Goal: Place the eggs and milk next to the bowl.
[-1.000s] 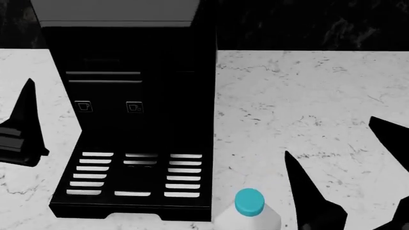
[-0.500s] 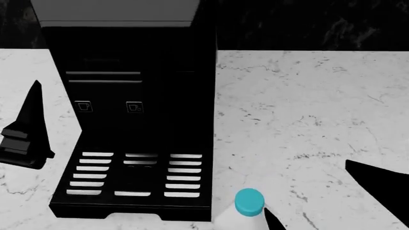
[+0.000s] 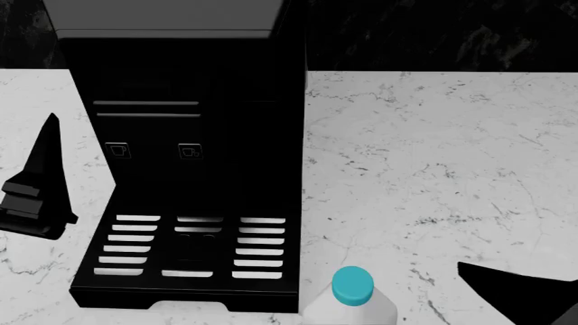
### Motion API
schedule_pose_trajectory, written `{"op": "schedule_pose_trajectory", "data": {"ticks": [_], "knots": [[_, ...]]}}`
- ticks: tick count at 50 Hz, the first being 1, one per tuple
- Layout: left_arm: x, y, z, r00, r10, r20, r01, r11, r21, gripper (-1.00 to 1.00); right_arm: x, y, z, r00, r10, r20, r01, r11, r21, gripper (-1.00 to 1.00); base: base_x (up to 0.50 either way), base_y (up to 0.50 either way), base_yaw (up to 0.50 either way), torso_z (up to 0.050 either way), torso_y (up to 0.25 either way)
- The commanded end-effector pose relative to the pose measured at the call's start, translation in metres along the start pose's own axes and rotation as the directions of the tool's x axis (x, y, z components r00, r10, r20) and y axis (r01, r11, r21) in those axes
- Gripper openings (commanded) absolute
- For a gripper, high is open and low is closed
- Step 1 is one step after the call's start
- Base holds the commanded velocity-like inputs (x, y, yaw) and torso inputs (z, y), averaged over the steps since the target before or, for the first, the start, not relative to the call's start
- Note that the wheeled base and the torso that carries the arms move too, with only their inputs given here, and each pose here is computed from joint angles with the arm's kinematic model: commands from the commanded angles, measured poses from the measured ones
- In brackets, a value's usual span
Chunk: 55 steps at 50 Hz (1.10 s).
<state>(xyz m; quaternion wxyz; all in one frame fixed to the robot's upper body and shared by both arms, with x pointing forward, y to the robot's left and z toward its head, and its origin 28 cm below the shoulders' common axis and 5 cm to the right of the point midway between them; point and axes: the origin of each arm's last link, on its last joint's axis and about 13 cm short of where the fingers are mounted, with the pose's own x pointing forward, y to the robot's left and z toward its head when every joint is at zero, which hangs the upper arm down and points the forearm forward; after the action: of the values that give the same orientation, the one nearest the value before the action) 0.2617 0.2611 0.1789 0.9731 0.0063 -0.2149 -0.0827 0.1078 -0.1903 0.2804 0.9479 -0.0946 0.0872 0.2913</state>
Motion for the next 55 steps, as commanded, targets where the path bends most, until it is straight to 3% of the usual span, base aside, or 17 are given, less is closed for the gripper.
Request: {"op": "schedule_pose_trajectory", "data": {"ticks": [1,55], "knots": [[0.000,0.000,0.002,1.000,-0.003,0.006,0.003,1.000,-0.003,1.00,0.010,-0.005,-0.007,1.000,0.015,-0.001,-0.015,1.000,0.006,1.00,0.00,0.00,0.00,0.000,0.000],[0.001,0.005,-0.004,1.000,0.014,0.005,-0.014,1.000,-0.006,1.00,0.061,-0.019,-0.036,0.991,0.106,-0.078,-0.101,0.993,0.067,1.00,0.00,0.00,0.00,0.000,0.000]]}}
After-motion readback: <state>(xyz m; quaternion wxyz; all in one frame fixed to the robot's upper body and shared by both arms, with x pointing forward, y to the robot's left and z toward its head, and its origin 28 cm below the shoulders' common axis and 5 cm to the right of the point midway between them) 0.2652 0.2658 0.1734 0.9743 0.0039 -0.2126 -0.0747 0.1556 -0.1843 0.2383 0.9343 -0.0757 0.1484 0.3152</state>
